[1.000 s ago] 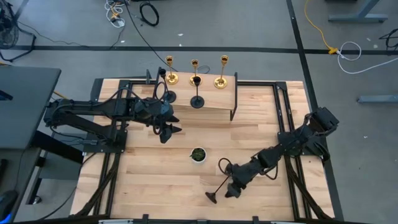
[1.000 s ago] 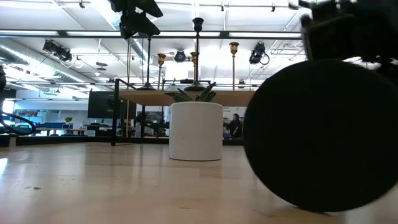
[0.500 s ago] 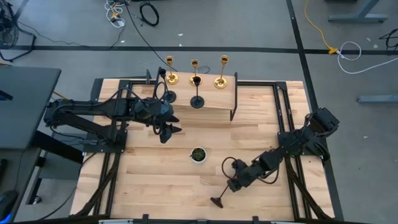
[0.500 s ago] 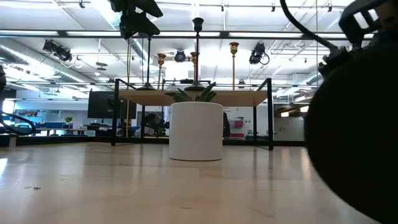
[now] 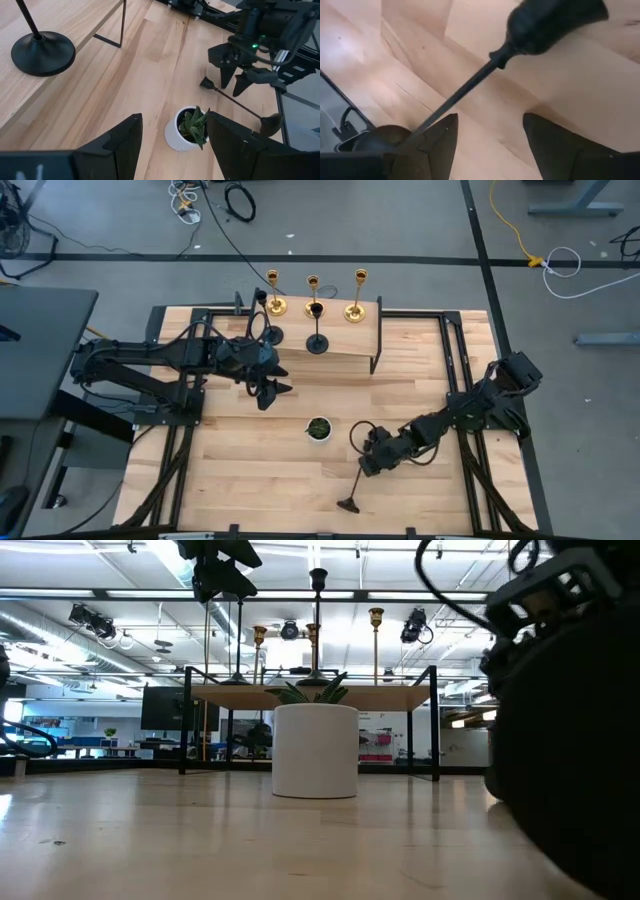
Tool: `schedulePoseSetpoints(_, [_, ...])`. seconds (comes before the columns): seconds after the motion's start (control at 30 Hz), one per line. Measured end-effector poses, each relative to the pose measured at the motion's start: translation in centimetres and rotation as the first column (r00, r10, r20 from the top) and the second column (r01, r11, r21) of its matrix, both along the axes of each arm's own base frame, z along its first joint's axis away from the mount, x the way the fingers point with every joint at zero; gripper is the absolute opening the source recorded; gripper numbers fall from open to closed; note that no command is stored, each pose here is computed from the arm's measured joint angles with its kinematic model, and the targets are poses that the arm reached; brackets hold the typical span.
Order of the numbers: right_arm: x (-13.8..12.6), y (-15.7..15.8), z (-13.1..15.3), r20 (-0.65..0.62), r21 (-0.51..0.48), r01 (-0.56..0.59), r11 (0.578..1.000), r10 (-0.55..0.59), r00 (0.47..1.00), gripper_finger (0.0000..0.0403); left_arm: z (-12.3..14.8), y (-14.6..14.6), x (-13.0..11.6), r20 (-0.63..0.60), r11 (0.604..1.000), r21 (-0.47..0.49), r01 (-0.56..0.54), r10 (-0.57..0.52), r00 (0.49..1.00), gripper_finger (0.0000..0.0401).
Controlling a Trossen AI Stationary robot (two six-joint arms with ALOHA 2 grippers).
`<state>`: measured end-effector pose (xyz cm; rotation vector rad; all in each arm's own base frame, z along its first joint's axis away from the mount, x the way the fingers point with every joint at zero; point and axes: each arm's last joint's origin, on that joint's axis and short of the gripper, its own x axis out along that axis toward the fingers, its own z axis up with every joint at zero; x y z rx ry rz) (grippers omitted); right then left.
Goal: Pick & Place candle stick holders
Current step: Put the black candle holder on the shelf aligned with the other black candle holder
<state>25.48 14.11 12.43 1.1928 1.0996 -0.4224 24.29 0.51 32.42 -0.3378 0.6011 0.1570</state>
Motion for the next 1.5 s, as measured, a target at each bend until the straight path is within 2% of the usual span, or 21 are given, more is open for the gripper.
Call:
schedulePoseSetpoints(0.07, [0.4, -0.5, -0.4, -0.028, 0.014, 0.006, 1.0, -0.006, 1.0, 0.0237, 0.0, 0.0, 0.0, 0.0, 1.0, 0.001, 0.001, -0.001, 1.0, 0.0222])
schedulePoseSetpoints(0.13, [0.9, -1.0, -0.5, -0.004, 0.032, 0.004, 0.999, -0.004, 1.0, 0.0237, 0.0, -0.1, 0.0, 0.0, 1.0, 0.005, 0.0, 0.0, 1.0, 0.0222])
schedulePoseSetpoints(0.2, [1.7, -1.3, -0.2, 0.083, 0.034, -0.003, 0.999, 0.001, 0.997, 0.0237, 0.0, -0.2, 0.0, 0.0, 1.0, 0.017, -0.009, 0.009, 1.0, 0.0222])
schedulePoseSetpoints(0.33, [2.9, -2.4, 0.4, 0.204, -0.006, 0.059, 0.998, -0.056, 0.977, 0.0237, 0.0, -0.4, 0.0, -0.001, 0.999, 0.04, -0.007, 0.007, 1.0, 0.0222])
schedulePoseSetpoints(0.53, [3.1, -4.3, -0.9, 0.101, -0.037, 0.068, 0.997, -0.064, 0.993, 0.0237, 0.0, -0.4, 0.0, -0.006, 0.999, 0.044, -0.008, 0.008, 1.0, 0.0222])
schedulePoseSetpoints(0.6, [3.5, -4.4, -1.1, 0.116, -0.009, 0.077, 0.997, -0.076, 0.99, 0.0237, -0.1, -0.4, -0.1, -0.01, 0.999, 0.044, -0.008, 0.009, 1.0, 0.0222])
schedulePoseSetpoints(0.73, [4.7, -4.4, -1.0, 0.228, 0.03, 0.068, 0.997, -0.073, 0.971, 0.0237, -0.1, -0.4, -0.1, -0.01, 0.999, 0.045, -0.011, 0.011, 1.0, 0.0222])
schedulePoseSetpoints(0.93, [4.8, -4.4, -1.5, 0.223, 0.033, 0.085, 0.996, -0.09, 0.971, 0.0237, -0.1, -0.4, 0.0, -0.01, 0.999, 0.045, -0.011, 0.011, 1.0, 0.0222])
schedulePoseSetpoints(1.2, [5.6, -4.3, -1.1, 0.302, 0.027, 0.106, 0.994, -0.109, 0.947, 0.0237, -0.1, -0.4, 0.0, -0.009, 0.999, 0.046, -0.011, 0.011, 1.0, 0.0222])
schedulePoseSetpoints(1.5, [7.9, -2.8, -3.0, 0.277, 0.035, 0.033, 0.999, -0.041, 0.96, 0.0237, -0.1, -0.4, -0.1, -0.017, 0.999, 0.045, -0.011, 0.012, 1.0, 0.0222])
